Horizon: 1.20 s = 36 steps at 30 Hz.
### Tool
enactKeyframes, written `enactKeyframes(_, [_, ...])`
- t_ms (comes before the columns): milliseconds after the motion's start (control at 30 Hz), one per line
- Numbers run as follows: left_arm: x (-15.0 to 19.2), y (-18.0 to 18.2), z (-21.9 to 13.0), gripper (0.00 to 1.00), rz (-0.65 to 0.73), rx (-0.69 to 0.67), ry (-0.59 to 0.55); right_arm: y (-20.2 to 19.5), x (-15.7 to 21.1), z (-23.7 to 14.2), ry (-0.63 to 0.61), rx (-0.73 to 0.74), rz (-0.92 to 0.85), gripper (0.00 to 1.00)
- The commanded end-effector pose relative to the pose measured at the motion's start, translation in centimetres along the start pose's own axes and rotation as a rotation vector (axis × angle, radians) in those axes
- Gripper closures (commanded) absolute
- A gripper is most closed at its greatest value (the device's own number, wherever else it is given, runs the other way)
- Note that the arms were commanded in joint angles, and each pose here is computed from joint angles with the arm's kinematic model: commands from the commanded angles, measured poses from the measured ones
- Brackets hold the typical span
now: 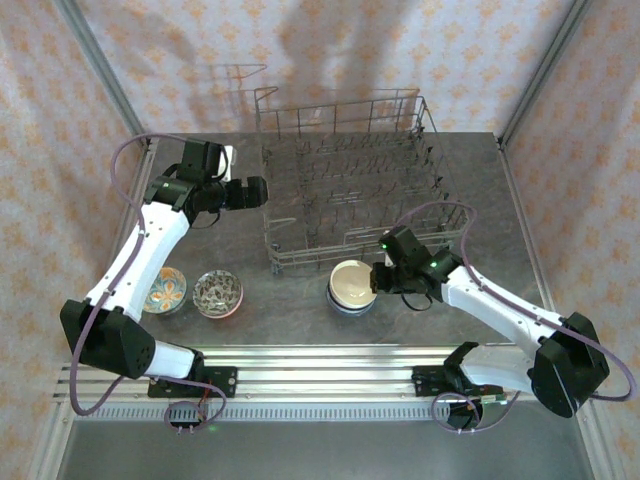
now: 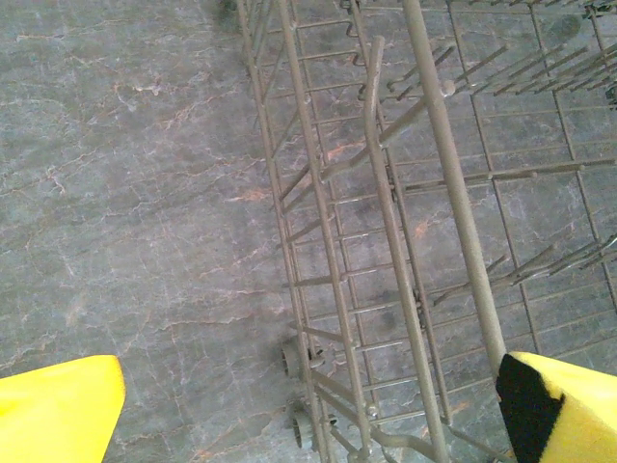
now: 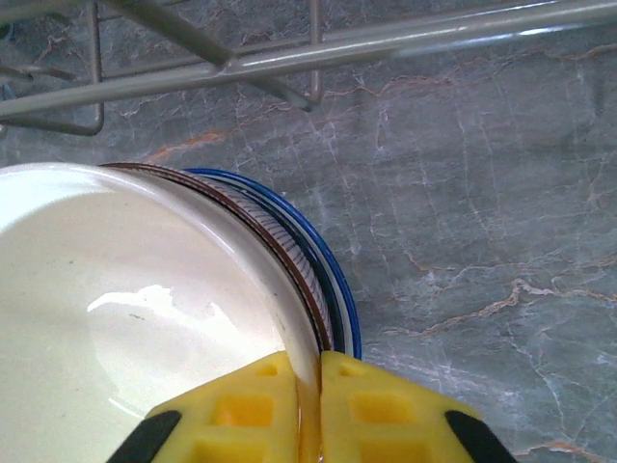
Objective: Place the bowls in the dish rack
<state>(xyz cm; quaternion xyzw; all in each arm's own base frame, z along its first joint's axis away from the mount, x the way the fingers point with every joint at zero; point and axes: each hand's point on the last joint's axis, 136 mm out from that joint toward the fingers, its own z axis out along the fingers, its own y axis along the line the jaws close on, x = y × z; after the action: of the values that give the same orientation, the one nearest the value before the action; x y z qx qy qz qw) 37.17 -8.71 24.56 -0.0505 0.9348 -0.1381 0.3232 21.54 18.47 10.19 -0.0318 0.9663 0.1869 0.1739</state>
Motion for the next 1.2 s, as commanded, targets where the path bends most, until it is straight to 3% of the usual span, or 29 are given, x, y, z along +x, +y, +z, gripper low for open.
enactKeyframes(0, [-0.5, -0.1, -0.3, 0.01, 0.010, 0.008, 0.006, 0.1, -0.9, -0.6, -0.015, 0.026, -0.013, 0.94])
enactKeyframes(433, [-1.3, -0.5, -0.4, 0.01, -0.009, 0.027, -0.016, 1.1, -2.1, -3.3, -0.053, 0.013, -0.020, 1.00])
enactKeyframes(1167, [-2.3, -1.3, -1.0, 0.01, -0.001, 0.056, -0.035, 2.3, -2.9, -7.0, -0.115, -0.034, -0.057, 1.00])
